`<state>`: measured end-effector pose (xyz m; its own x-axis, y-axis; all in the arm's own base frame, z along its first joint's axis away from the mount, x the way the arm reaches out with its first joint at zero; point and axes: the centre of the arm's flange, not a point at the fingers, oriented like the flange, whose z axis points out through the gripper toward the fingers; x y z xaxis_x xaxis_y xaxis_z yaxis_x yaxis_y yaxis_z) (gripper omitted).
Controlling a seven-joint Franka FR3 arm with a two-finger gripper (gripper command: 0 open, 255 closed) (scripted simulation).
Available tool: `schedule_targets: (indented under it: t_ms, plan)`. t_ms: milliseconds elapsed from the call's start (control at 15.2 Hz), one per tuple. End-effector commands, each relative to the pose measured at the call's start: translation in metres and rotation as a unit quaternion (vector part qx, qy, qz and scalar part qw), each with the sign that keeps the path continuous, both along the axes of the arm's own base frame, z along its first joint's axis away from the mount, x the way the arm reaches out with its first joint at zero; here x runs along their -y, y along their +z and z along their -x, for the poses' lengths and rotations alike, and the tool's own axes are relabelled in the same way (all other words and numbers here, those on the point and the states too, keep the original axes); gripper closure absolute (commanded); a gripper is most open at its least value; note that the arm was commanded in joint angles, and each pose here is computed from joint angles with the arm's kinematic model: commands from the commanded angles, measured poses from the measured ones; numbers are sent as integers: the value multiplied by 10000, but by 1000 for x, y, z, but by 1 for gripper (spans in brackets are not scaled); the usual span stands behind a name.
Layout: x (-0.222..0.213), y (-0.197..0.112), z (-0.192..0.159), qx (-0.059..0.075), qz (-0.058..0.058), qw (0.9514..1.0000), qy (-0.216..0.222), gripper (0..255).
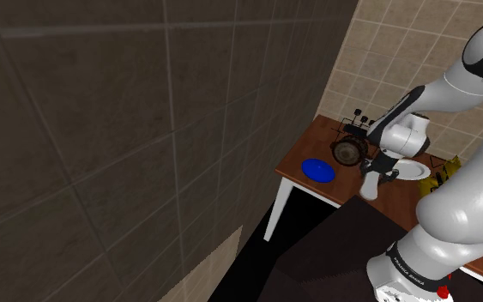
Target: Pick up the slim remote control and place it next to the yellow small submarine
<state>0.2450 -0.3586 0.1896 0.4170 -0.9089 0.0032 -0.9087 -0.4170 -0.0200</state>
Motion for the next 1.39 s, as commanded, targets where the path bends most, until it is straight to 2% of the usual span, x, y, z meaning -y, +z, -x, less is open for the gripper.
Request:
schedule_targets:
  t_ms: [0, 396, 462, 792, 1056, 1320]
  plan:
    - [-3, -8, 2, -36, -46, 10000, 3, 255]
    - [-3, -8, 2, -36, -46, 10000, 2, 255]
    - [-4, -6, 3, -36, -46, 10000, 2, 0]
    - [-3, -8, 2, -35, -46, 10000, 2, 0]
    - [-2, 42, 3, -35, -46, 10000, 3, 0]
    - [-2, 42, 3, -36, -46, 10000, 2, 0]
